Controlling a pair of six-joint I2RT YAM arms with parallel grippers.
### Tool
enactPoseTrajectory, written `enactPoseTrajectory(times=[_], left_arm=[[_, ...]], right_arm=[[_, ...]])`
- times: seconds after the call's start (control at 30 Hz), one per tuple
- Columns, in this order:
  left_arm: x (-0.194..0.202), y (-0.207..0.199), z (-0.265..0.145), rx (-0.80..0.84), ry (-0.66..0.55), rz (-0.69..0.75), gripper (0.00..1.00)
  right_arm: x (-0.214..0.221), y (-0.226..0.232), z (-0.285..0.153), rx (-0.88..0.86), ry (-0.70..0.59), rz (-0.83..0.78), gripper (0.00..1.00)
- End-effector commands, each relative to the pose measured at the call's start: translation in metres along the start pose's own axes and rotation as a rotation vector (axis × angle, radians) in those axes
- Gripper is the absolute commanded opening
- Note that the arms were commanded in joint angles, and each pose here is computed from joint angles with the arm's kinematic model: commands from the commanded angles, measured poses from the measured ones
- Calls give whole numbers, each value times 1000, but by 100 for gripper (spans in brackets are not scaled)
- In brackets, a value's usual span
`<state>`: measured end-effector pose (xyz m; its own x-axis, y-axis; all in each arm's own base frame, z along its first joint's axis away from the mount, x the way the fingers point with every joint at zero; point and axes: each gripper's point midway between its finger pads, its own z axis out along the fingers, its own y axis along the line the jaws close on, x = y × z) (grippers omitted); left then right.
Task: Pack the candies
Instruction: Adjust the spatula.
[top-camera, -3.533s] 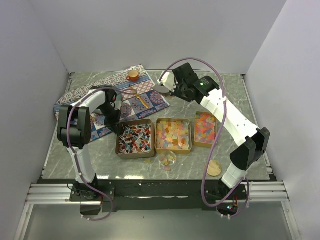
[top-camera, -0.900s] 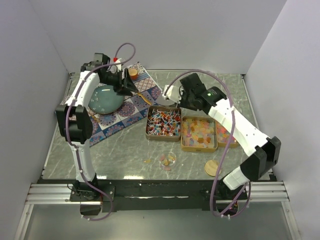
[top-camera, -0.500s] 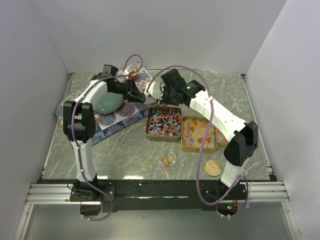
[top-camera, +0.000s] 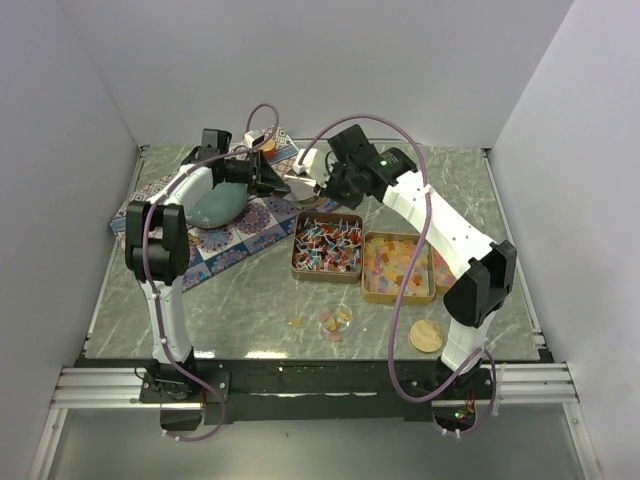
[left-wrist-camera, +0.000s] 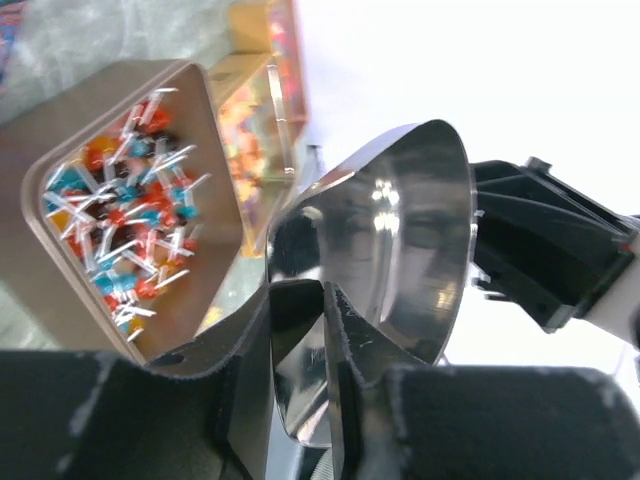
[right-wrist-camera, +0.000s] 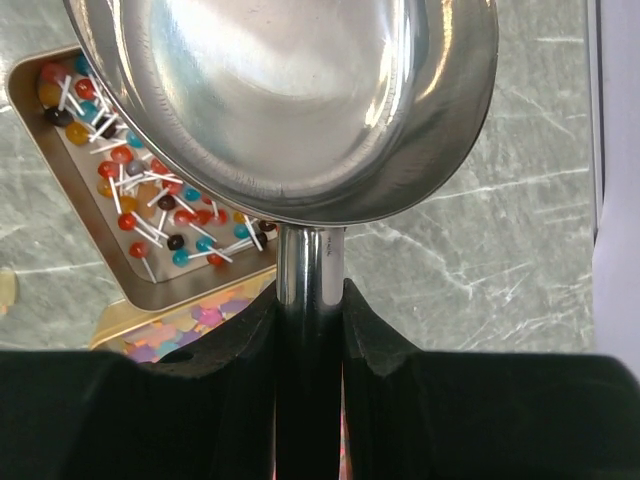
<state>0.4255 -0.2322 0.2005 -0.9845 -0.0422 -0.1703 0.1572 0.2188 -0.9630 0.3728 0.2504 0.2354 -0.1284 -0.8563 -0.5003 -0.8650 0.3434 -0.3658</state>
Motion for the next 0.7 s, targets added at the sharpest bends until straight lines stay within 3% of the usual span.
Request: enactPoseTrajectory(times=[0.0, 0.13, 0.17, 0.2, 0.33, 0.53, 0.67], left_arm=[[11, -16, 9, 179, 121, -12, 1], [14, -23, 1, 239, 166, 83, 1], [13, -24, 0, 247, 169, 103, 1], [11, -23, -2, 251, 163, 135, 1], [6, -18, -7, 246, 135, 208, 1], [5, -12, -8, 205, 101, 289, 1], [7, -11, -9, 210, 106, 246, 1]], right_arm=[[-72, -4, -21, 17, -294, -48, 0], [-62, -4, -17, 21, -250, -53, 2], [-59, -2, -15, 10, -237, -48, 7], [-59, 3, -16, -20, -243, -41, 19], [-49, 22, -14, -146, -229, 52, 37], [-41, 25, -6, -206, -215, 143, 38], [-33, 22, -1, -186, -183, 141, 36]])
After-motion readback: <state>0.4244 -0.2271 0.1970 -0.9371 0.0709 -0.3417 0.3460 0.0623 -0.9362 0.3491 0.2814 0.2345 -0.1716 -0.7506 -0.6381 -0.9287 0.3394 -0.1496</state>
